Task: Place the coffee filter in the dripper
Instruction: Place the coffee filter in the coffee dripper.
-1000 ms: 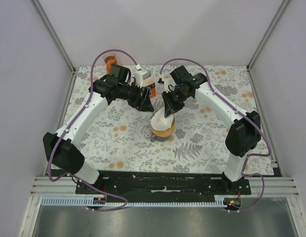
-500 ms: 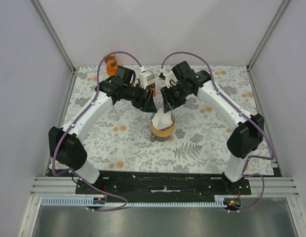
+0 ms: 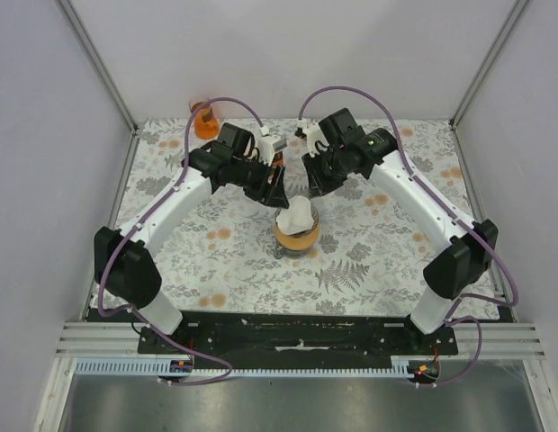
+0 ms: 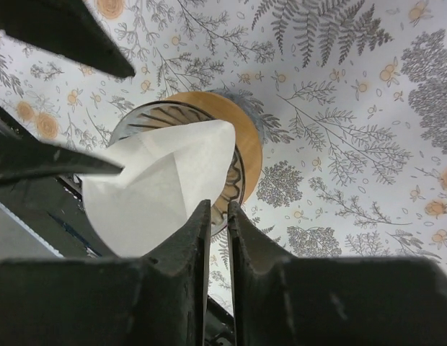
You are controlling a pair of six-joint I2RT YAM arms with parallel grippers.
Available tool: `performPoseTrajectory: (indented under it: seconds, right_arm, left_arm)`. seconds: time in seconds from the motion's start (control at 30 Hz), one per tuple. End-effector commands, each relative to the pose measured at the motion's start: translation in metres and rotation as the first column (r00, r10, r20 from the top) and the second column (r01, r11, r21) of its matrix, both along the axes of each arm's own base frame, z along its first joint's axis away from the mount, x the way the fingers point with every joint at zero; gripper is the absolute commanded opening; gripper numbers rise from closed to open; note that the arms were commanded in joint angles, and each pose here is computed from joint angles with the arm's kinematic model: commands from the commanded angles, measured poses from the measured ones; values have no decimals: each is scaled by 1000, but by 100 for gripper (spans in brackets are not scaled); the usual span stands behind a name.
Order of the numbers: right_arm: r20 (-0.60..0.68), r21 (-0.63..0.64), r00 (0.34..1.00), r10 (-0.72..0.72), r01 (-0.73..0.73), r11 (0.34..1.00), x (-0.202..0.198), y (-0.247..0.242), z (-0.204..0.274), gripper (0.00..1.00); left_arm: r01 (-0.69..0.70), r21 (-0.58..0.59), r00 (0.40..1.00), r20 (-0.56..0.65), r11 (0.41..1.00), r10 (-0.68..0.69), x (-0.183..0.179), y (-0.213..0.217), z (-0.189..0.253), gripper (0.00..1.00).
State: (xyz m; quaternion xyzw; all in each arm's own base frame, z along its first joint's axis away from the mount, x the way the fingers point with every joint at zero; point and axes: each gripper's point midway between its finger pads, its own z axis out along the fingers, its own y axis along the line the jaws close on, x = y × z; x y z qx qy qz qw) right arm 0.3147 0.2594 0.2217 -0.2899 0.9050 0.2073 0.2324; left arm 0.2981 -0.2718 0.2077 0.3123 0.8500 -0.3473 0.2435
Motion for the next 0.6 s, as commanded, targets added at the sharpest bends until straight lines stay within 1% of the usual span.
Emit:
performPoseTrajectory:
  seconds: [0.0, 0.1, 0.2, 0.27, 0.4, 0.5, 0.57]
  right_arm:
    - [188, 31, 982, 12, -18, 999, -9, 8, 51, 18]
    - [106, 32, 993, 47, -51, 998, -27, 21, 27, 9]
    - [25, -2, 999, 40, -40, 999, -36, 24, -2, 0]
    - [-6, -24, 1000, 28, -28, 999, -39, 25, -14, 0]
    - [-20, -81, 1000, 6, -7, 997, -37, 26, -35, 0]
    - [-32, -53, 999, 19, -20, 998, -34, 43, -48, 0]
    - [-29, -56, 999, 16, -18, 998, -30, 50, -54, 0]
  left_arm:
    - [-142, -50, 988, 49, 989, 144, 22, 16, 36, 68]
    - [-203, -58, 979, -1, 977, 203, 23, 24, 31, 70]
    - [-209, -82, 977, -67, 975, 204, 16, 22, 24, 71]
    - [-208, -96, 975, -99, 973, 198, 12, 19, 22, 72]
    - [-213, -112, 971, -136, 971, 197, 9, 17, 19, 72]
    - [-212, -127, 966, -177, 969, 188, 3, 13, 13, 72]
    - [-216, -134, 961, -202, 967, 187, 0, 12, 9, 72]
